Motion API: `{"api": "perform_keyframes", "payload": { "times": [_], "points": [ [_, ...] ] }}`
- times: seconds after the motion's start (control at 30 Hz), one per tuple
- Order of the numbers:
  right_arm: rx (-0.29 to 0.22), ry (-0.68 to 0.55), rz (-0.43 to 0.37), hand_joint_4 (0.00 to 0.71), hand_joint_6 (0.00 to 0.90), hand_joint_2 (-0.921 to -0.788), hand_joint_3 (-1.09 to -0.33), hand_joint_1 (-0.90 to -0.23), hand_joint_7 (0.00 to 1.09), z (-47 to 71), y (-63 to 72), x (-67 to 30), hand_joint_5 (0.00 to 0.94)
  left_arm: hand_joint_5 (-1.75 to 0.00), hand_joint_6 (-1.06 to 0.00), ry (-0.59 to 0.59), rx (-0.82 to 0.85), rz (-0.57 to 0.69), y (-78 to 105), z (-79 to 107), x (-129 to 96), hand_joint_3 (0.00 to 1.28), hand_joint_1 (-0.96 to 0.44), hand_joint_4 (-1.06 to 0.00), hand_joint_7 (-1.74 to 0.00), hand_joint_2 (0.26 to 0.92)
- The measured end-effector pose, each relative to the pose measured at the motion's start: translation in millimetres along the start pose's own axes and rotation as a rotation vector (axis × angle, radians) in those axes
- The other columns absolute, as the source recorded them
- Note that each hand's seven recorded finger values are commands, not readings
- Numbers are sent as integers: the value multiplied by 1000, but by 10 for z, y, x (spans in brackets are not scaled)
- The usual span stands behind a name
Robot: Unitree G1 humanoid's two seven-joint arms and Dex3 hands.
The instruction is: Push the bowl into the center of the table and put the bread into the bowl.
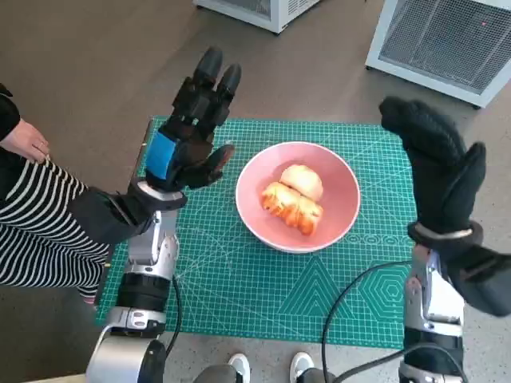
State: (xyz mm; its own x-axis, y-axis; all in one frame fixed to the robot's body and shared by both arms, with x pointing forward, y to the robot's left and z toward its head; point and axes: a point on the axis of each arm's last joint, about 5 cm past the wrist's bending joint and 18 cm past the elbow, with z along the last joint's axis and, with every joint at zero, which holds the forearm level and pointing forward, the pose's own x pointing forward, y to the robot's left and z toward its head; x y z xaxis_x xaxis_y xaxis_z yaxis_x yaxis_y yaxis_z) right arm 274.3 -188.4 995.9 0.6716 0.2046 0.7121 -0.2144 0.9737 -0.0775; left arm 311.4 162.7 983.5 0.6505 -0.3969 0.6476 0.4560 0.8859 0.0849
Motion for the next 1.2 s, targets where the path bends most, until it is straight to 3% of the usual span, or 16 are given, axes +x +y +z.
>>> {"api": "perform_keyframes", "payload": {
  "times": [0.27,0.43,1.2],
  "points": [
    [17,6,14,152,67,-921,-693,-684,449,-14,38,114,3,-11,-98,-18,17,-15,-10,5,-21,504,-694,-27,-111,921],
    [20,9,21,152,64,-921,-693,-682,455,-16,43,151,2,-11,-17,-25,16,-22,-20,9,-36,505,-690,-49,-307,921],
    [-23,54,35,153,56,-921,-694,-669,473,-28,-12,163,1,-7,1,-39,11,-9,-27,15,-64,501,-689,-50,-338,921]
  ]
}}
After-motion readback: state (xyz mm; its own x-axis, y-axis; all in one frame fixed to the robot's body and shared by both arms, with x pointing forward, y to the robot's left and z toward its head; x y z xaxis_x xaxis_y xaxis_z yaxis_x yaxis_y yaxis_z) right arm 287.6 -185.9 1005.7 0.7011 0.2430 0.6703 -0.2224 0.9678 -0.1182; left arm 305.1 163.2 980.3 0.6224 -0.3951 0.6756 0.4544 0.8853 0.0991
